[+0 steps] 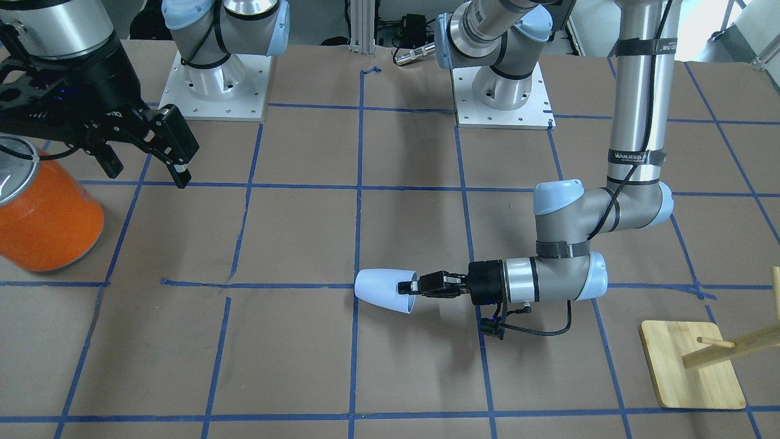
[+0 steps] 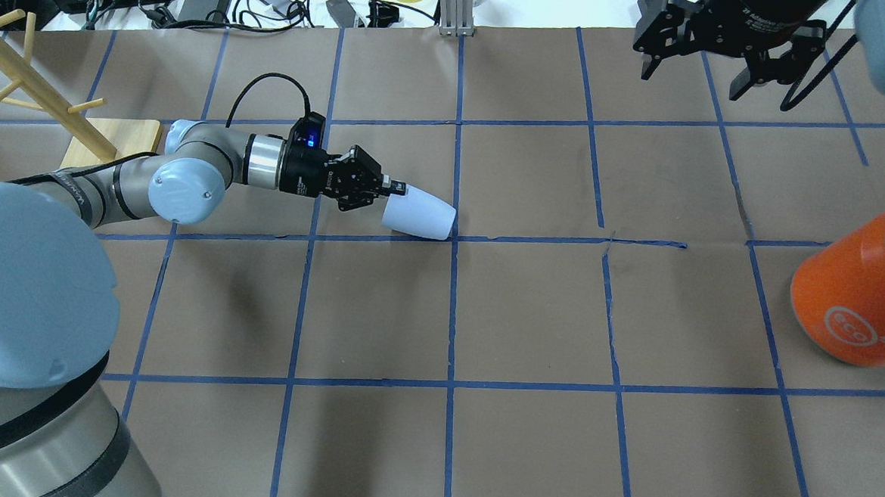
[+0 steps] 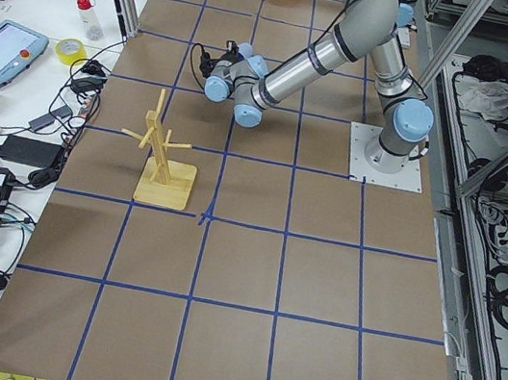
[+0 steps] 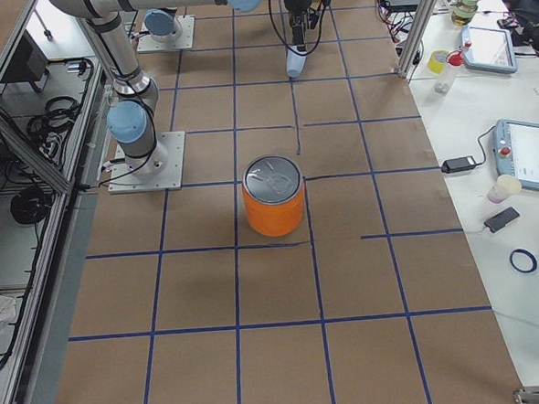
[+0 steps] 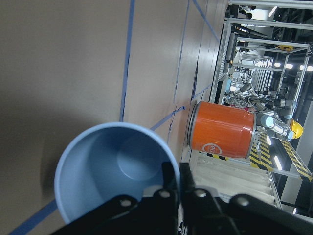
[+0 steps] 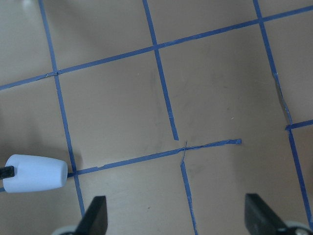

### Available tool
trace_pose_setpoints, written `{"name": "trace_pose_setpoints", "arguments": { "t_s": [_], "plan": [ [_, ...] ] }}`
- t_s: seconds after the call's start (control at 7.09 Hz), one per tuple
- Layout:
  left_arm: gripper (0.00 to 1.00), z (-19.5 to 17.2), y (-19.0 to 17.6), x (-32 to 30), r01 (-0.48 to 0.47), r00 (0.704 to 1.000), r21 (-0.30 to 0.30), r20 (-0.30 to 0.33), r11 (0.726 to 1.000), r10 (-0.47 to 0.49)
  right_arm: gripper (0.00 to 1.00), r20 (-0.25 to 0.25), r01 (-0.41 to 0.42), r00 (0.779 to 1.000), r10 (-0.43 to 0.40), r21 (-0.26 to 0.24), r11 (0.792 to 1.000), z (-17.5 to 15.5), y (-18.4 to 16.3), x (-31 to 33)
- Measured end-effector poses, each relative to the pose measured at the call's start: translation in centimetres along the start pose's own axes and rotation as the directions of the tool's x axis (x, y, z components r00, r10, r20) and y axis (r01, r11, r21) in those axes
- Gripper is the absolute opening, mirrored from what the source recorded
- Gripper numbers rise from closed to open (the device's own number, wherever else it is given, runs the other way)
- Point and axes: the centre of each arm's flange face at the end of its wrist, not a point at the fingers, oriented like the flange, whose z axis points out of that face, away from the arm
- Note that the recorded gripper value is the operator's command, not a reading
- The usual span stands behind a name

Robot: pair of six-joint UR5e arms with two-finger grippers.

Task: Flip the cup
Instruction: 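Grip the cup rim with the left gripper and lift it toward the wooden stand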

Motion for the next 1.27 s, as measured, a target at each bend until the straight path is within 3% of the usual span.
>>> {"name": "trace_pose_setpoints", "arguments": {
  "t_s": [0.14, 0.42, 0.71, 0.99, 1.27],
  "plan": [
    [0.0, -0.3, -0.1, 1.3, 0.021, 0.999, 0.005, 0.024, 1.0, -0.021, 1.0, 0.0, 0.0, 1.0, 0.0, -0.001, 1.0, 0.0, 0.0, 0.0],
    [0.0, -2.6, -1.2, 6.8, 0.051, 0.974, 0.082, 0.214, 0.995, -0.067, 1.0, -0.001, 0.0, 1.0, 0.0, -0.001, 1.0, 0.0, 0.0, 0.0],
    [0.0, -5.2, -0.9, 10.7, -0.014, 0.905, 0.157, 0.423, 0.987, -0.055, 1.0, -0.002, 0.0, 1.0, 0.0, -0.002, 1.0, 0.1, 0.0, 0.0],
    [0.0, -8.4, 0.4, 14.2, -0.131, 0.761, 0.205, 0.648, 0.97, -0.034, 1.0, -0.002, 0.001, 1.0, -0.001, -0.003, 1.0, 0.1, 0.0, 0.0],
    [0.0, -11.7, 1.2, 16.3, -0.242, 0.598, 0.187, 0.802, 0.952, -0.006, 1.0, -0.002, 0.002, 1.0, -0.002, -0.002, 1.0, 0.1, -0.1, 0.0]
  ]
}}
